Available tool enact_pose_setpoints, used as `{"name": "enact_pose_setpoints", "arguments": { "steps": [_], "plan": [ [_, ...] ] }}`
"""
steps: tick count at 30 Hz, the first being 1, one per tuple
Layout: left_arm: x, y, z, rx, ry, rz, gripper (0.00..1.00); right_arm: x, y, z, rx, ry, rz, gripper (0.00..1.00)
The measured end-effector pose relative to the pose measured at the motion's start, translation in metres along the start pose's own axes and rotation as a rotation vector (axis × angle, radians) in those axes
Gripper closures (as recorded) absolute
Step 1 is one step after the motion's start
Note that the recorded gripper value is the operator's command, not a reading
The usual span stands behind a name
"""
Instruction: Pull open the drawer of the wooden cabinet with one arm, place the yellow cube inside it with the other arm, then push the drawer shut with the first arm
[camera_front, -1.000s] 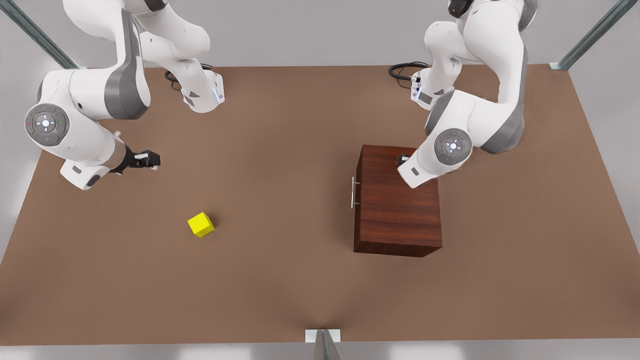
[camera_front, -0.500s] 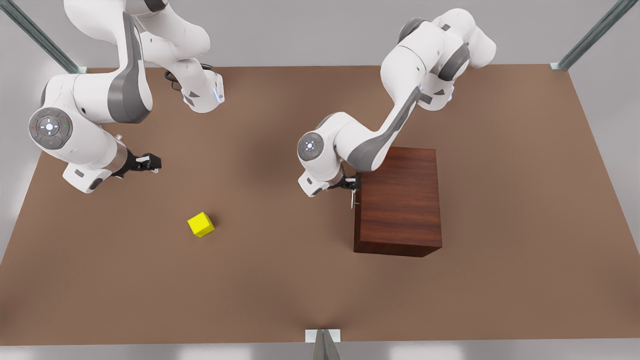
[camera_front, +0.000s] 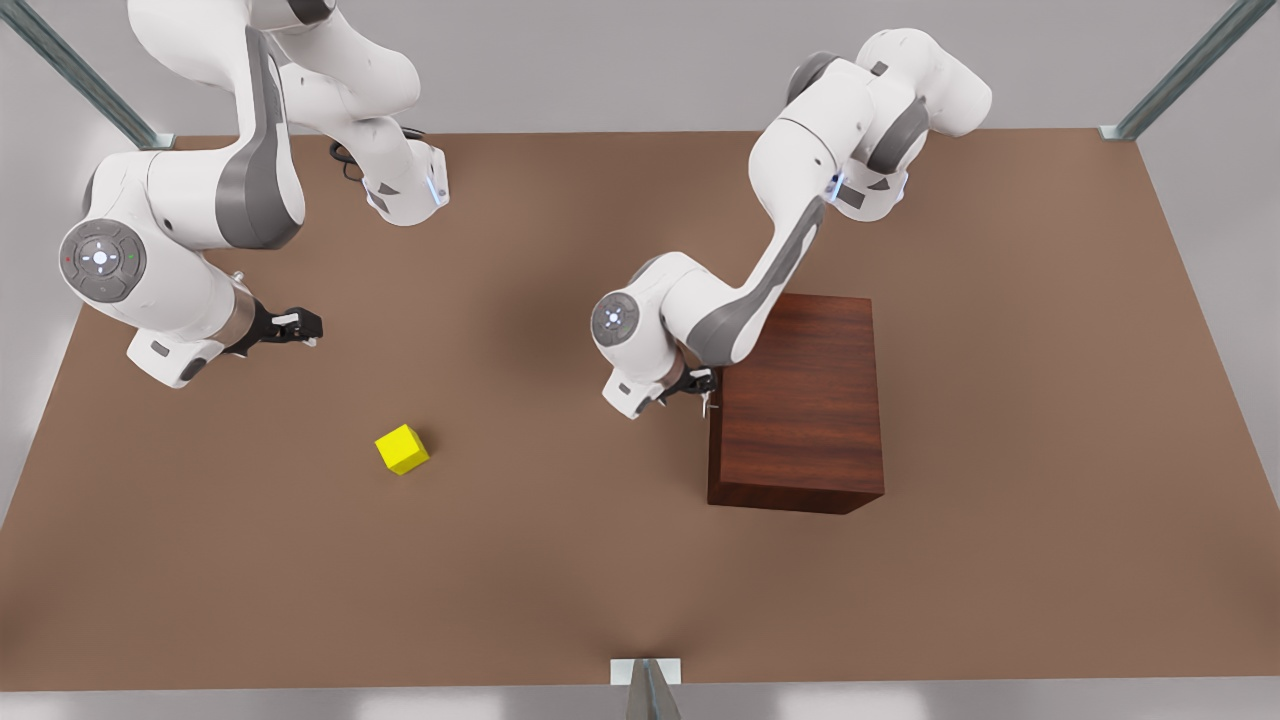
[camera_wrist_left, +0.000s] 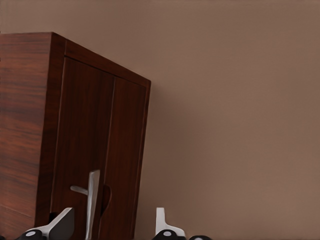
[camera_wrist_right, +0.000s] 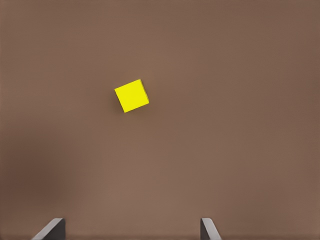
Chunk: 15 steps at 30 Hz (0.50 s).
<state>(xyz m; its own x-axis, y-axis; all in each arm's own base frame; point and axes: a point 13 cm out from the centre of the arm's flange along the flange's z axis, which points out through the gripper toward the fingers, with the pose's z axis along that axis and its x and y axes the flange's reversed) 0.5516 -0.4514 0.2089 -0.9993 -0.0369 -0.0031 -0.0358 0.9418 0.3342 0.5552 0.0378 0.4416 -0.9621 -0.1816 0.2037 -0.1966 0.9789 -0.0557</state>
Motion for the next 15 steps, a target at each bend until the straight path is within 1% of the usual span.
{"name": "enact_pose_setpoints", "arguments": {
  "steps": [15],
  "plan": [
    [0.011,-0.001,0.025,-0.062,0.031,-0.077,0.16,0.001,-0.001,0.004,-0.001,0.008,-0.005,0.00]
  ]
}}
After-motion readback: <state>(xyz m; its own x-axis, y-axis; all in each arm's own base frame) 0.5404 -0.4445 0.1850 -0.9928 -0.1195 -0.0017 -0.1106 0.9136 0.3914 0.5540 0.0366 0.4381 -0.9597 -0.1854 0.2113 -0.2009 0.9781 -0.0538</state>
